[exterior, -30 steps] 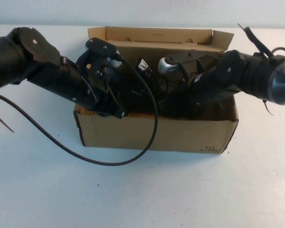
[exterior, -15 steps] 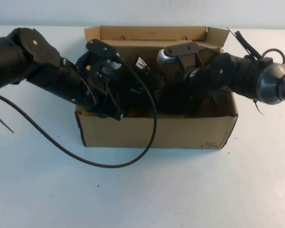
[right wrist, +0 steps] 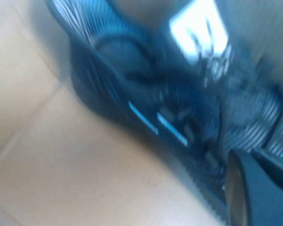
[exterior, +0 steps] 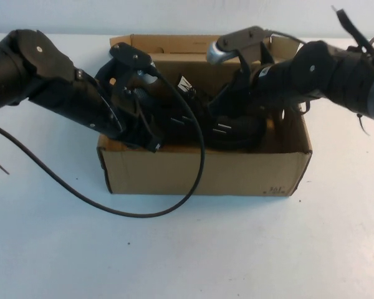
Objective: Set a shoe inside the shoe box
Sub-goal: Place the shoe in the shoe box
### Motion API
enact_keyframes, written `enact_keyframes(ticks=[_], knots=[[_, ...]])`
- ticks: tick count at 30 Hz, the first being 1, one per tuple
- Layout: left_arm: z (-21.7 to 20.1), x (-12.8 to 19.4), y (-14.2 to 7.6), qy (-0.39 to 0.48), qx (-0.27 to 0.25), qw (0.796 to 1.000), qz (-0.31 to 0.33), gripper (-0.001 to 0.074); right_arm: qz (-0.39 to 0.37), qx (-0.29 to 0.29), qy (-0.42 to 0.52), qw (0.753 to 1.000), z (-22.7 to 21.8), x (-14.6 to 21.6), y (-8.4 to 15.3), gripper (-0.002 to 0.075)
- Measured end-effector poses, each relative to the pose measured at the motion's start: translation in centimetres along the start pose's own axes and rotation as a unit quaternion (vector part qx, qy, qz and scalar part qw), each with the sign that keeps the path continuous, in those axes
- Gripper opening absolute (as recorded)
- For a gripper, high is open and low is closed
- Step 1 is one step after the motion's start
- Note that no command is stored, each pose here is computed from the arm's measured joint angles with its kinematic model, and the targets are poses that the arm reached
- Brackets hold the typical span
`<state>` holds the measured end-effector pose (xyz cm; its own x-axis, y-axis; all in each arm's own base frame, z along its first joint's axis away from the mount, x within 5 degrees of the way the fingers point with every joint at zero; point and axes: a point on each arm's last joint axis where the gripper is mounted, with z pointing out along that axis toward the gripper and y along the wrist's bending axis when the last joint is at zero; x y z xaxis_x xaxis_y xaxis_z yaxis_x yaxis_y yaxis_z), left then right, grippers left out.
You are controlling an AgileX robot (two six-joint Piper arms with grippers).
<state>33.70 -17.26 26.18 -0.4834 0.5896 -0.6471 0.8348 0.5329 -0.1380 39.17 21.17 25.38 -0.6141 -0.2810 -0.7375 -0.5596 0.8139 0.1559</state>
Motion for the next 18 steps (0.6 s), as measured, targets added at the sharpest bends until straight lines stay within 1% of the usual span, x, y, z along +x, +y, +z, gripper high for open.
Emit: enact_keyframes(ticks=[5, 8, 11, 14, 18], knots=[[-3.6, -2.2, -1.0, -0.052, -0.028, 0.998, 0.029, -0.0001, -0.032, -0.009, -0.054, 0.998, -4.8, -2.5, 1.3, -0.0016], [-6.8, -3.6, -2.3, -0.091, -0.047, 0.993, 0.052, -0.0001, -0.051, -0.016, -0.086, 0.995, -8.5, -3.8, 2.2, -0.0016], [-10.5, -4.2, -4.4, -0.123, -0.053, 0.988, 0.072, -0.0001, -0.071, -0.024, -0.111, 0.991, -12.3, -4.7, 3.3, -0.0016], [-13.8, -3.9, -6.9, -0.134, -0.038, 0.986, 0.087, -0.0001, -0.088, -0.036, -0.128, 0.987, -16.3, -5.0, 4.4, -0.0016], [-16.8, -1.9, -10.0, -0.126, -0.014, 0.987, 0.097, -0.0001, -0.11, -0.053, -0.147, 0.982, -21.7, -4.8, 6.0, -0.0016]])
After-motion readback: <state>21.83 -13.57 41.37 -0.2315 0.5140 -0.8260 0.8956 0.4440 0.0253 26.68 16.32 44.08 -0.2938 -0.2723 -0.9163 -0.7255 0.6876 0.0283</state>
